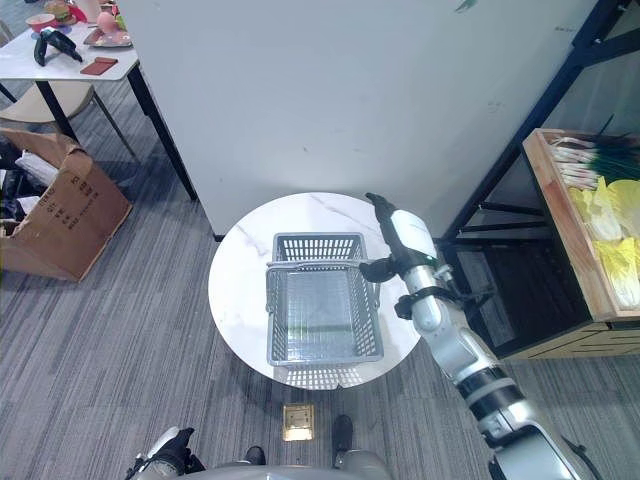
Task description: Get the vegetables into the basket
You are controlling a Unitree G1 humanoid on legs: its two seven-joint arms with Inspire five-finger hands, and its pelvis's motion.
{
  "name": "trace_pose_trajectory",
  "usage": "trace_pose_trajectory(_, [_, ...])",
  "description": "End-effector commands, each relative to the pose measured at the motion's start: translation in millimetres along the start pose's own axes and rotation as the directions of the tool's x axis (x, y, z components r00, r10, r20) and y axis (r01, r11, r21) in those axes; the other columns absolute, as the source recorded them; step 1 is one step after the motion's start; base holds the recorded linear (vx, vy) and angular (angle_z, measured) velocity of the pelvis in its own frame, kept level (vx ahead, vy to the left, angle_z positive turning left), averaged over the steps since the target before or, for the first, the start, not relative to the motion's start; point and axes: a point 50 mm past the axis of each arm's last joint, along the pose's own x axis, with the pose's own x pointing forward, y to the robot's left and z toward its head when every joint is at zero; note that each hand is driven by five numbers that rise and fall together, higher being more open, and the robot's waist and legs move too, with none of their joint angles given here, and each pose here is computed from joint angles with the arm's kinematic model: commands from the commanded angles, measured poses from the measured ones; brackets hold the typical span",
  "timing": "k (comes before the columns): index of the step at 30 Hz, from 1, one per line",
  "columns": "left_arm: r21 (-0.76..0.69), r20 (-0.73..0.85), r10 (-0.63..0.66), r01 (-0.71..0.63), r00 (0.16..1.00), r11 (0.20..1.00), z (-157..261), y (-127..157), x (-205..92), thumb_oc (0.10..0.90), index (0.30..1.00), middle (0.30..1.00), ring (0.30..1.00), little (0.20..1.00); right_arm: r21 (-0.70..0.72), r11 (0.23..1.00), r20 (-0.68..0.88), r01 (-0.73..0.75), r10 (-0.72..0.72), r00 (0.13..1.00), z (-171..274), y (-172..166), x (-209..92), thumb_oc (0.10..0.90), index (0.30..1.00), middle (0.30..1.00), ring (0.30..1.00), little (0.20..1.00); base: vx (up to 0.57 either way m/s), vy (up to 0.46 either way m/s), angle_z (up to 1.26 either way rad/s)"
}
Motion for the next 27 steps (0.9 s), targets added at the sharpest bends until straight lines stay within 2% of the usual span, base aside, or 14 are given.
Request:
trace_pose_trajectory(1, [0.035, 0.003, 0.034, -0.034, 0.999, 0.999, 7.2, 11.3, 3.1, 0.900, 1.000, 1.000, 1.000, 1.000, -0.008, 0.986, 0.156, 0.169, -0.166, 0.974, 41.1, -45.5, 34.7, 0.900, 1.000, 1.000, 1.000, 1.000, 0.00, 0.000, 0.12])
trace_pose_trajectory(9, [0.012, -0.011, 0.034, -0.034, 0.999, 0.999, 7.5, 10.2, 3.3, 0.900, 1.000, 1.000, 1.000, 1.000, -0.080, 0.992, 0.091, 0.100, -0.093, 0.992, 46.9, -37.6, 63.8, 0.900, 1.000, 1.000, 1.000, 1.000, -0.01, 0.001, 0.06])
trace_pose_trajectory(14, [0.006, -0.014, 0.035, -0.035, 0.999, 0.999, 10.2, 9.0, 3.3, 0.900, 1.000, 1.000, 1.000, 1.000, -0.101, 0.993, -0.034, 0.059, -0.063, 0.997, 35.1, -35.4, 77.5, 0.900, 1.000, 1.000, 1.000, 1.000, -0.02, 0.001, 0.05])
trace_pose_trajectory(27, [0.005, -0.018, 0.025, -0.025, 1.000, 1.000, 14.3, 5.7, 3.1, 0.900, 1.000, 1.000, 1.000, 1.000, -0.206, 0.975, -0.130, -0.085, 0.059, 0.990, 28.0, -7.2, 81.3, 0.900, 1.000, 1.000, 1.000, 1.000, 0.00, -0.001, 0.02])
